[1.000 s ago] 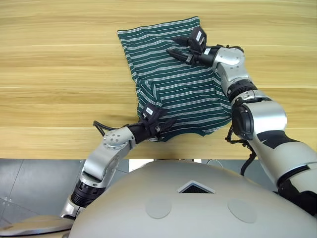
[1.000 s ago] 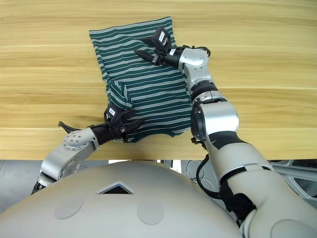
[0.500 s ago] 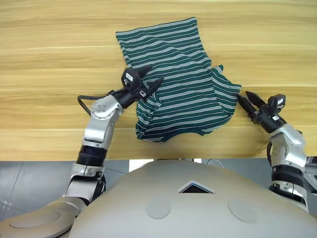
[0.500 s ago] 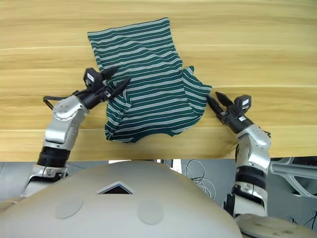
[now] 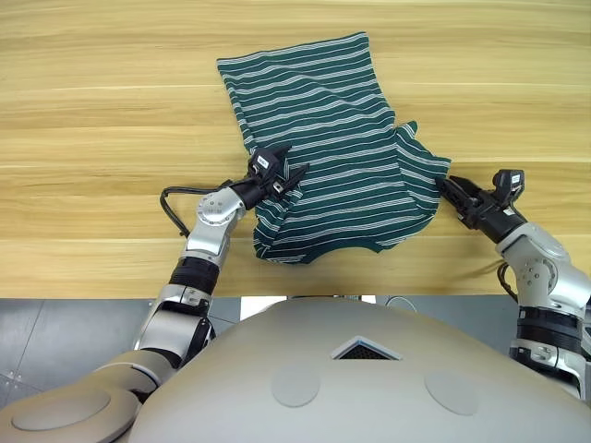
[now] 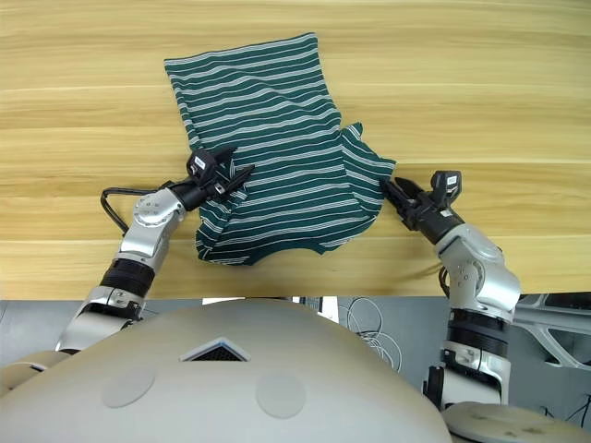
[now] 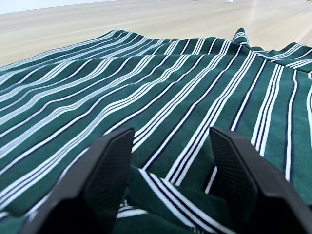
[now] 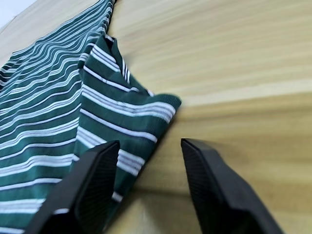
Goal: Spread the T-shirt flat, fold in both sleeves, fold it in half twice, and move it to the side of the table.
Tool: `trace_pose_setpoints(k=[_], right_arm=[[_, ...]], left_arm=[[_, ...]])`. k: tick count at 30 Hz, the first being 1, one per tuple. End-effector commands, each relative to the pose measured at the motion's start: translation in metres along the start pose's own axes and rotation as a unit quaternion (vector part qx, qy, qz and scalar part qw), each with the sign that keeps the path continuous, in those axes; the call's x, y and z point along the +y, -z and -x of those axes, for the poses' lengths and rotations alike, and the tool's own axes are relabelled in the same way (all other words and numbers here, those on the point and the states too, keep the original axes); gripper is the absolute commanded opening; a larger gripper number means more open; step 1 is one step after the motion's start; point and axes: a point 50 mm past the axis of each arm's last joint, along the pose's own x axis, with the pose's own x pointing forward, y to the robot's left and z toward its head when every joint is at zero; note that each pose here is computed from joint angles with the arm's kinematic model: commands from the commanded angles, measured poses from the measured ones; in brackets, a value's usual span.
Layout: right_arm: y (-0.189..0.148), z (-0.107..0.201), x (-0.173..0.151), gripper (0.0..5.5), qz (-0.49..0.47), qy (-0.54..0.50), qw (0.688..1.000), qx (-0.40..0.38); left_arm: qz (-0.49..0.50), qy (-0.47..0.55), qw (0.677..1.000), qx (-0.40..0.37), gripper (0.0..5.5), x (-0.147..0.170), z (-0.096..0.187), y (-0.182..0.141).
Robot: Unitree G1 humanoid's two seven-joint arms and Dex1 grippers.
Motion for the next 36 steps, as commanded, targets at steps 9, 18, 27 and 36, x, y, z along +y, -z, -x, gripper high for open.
trace_pose_setpoints(k=[9, 18, 27, 36], right_arm=[[-0.011, -0.019, 0.005, 2.92, -0.010, -0.027, 0.999, 0.029], [-0.014, -0.027, 0.010, 1.32, -0.007, -0.027, 1.000, 0.012], [-0.018, -0.031, 0.027, 0.02, 0.060, -0.075, 0.995, -0.019], [-0.014, -0.023, 0.066, 0.02, 0.199, -0.183, 0.963, -0.007]], left_arm=[[-0.003, 0.011, 1.000, 0.011, 2.76, -0.006, -0.003, 0.004], [-0.004, 0.015, 1.000, 0.010, 2.76, -0.007, -0.002, 0.004], [-0.002, 0.017, 1.000, 0.013, 2.76, -0.009, -0.003, 0.006], [-0.003, 0.022, 1.000, 0.018, 2.76, -0.008, -0.007, 0.007]])
